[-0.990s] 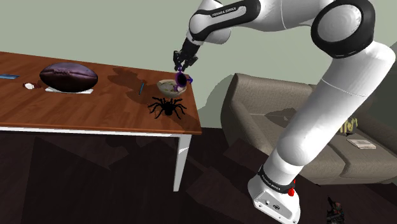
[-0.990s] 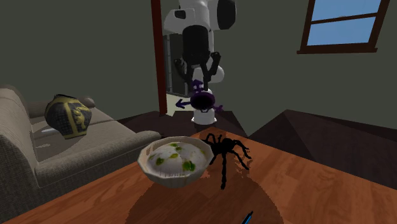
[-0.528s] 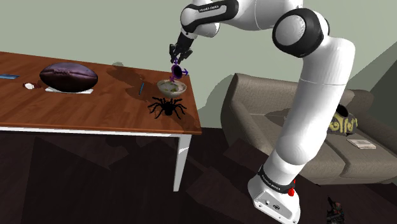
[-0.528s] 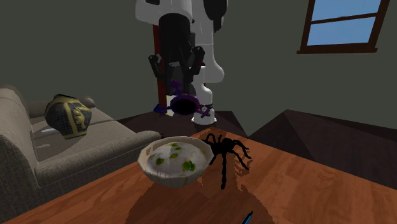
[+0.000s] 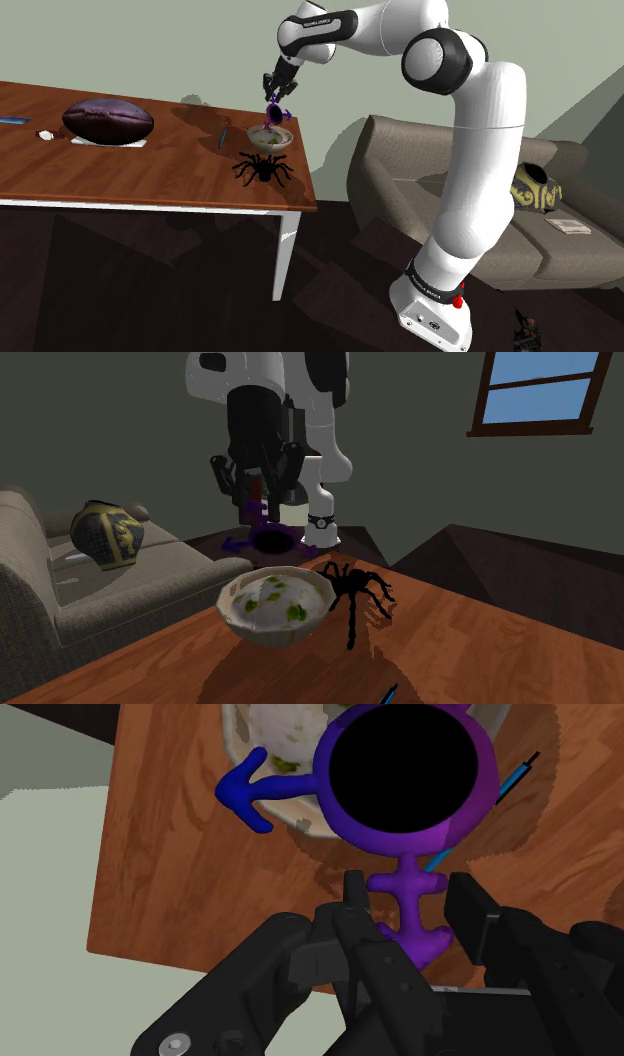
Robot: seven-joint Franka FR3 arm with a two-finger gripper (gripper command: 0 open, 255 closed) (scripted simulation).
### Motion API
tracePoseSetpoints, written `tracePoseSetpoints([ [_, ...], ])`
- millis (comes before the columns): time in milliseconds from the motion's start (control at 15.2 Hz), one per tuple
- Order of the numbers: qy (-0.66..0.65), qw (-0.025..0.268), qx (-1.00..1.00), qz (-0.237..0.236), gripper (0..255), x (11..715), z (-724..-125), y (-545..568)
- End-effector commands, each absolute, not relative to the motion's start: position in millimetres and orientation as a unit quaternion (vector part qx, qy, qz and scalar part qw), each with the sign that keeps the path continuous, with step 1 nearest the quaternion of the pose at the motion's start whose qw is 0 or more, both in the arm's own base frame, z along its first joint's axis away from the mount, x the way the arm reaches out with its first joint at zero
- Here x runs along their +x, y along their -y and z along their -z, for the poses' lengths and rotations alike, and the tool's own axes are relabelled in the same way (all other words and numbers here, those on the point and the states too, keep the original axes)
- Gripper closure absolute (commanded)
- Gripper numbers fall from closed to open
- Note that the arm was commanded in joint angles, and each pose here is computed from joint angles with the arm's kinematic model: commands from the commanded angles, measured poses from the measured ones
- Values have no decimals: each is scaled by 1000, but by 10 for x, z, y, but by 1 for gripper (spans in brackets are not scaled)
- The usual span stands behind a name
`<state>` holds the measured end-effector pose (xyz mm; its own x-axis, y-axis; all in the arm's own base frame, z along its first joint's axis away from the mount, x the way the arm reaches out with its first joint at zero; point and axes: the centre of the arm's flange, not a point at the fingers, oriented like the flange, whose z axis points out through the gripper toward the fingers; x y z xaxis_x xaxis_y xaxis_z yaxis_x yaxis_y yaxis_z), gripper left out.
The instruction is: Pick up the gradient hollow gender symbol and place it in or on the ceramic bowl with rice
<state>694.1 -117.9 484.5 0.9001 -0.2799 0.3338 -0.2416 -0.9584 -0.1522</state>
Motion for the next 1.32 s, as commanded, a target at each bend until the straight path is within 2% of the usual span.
tracePoseSetpoints([
  [0,-134,54,-973,179,255,6941,-4740,1175],
  [660,-134,54,-973,179,255,6941,-4212,1175],
  [1188,-134,54,-973,179,255,6941,-4205,1175],
  [1254,-134,54,-973,179,0,6941,-4206,1176],
])
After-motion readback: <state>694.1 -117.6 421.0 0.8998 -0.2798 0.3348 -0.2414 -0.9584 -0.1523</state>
